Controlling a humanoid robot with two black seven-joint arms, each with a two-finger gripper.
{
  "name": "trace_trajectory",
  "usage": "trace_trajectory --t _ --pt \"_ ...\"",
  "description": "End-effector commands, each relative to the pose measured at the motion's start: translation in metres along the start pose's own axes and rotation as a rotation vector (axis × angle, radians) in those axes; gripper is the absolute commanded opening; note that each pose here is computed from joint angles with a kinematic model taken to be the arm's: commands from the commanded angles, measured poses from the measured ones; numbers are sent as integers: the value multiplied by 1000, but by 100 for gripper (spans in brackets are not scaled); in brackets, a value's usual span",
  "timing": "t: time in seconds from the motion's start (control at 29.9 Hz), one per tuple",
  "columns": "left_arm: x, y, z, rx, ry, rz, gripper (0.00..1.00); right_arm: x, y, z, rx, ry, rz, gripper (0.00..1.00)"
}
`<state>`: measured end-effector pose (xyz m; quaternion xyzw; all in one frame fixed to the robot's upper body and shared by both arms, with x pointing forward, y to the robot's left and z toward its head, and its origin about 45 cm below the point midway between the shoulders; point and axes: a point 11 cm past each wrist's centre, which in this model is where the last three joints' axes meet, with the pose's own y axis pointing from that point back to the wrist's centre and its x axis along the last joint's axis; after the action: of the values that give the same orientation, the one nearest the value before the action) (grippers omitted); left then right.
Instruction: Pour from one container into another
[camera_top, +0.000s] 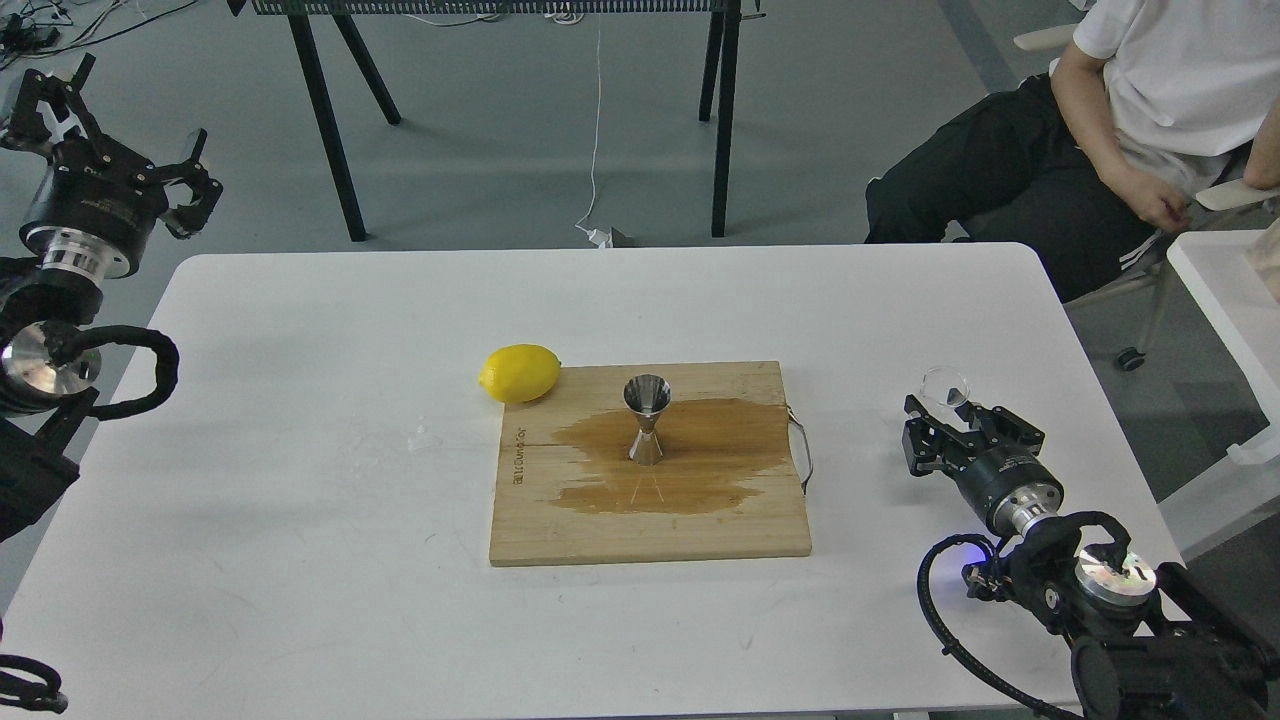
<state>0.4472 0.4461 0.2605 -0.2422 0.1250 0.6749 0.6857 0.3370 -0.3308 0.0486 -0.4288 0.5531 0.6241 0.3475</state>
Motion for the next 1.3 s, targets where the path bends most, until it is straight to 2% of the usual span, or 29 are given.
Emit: trace_trajectory --t 0.0,0.13,0.4,0.6,0.77,0.84,1.27 --pt "1 1 0 -4 0 1 100 0 -4 -6 17 -2 25 46" --pt "1 1 1 -5 -2 1 100 3 -9 0 21 -29 71 50" --pt "2 1 2 -6 -4 3 100 10 -12 1 29 -35 116 51" --pt "2 1 2 -6 -4 3 100 15 -11 2 32 -41 128 59" --pt "2 1 2 -6 -4 3 100 17 -10 1 35 -52 153 78" --pt "3 1 2 -6 -6 3 100 18 -9 3 31 -56 158 98" --pt "5 4 0 -5 -4 9 100 2 15 1 -3 -37 47 99"
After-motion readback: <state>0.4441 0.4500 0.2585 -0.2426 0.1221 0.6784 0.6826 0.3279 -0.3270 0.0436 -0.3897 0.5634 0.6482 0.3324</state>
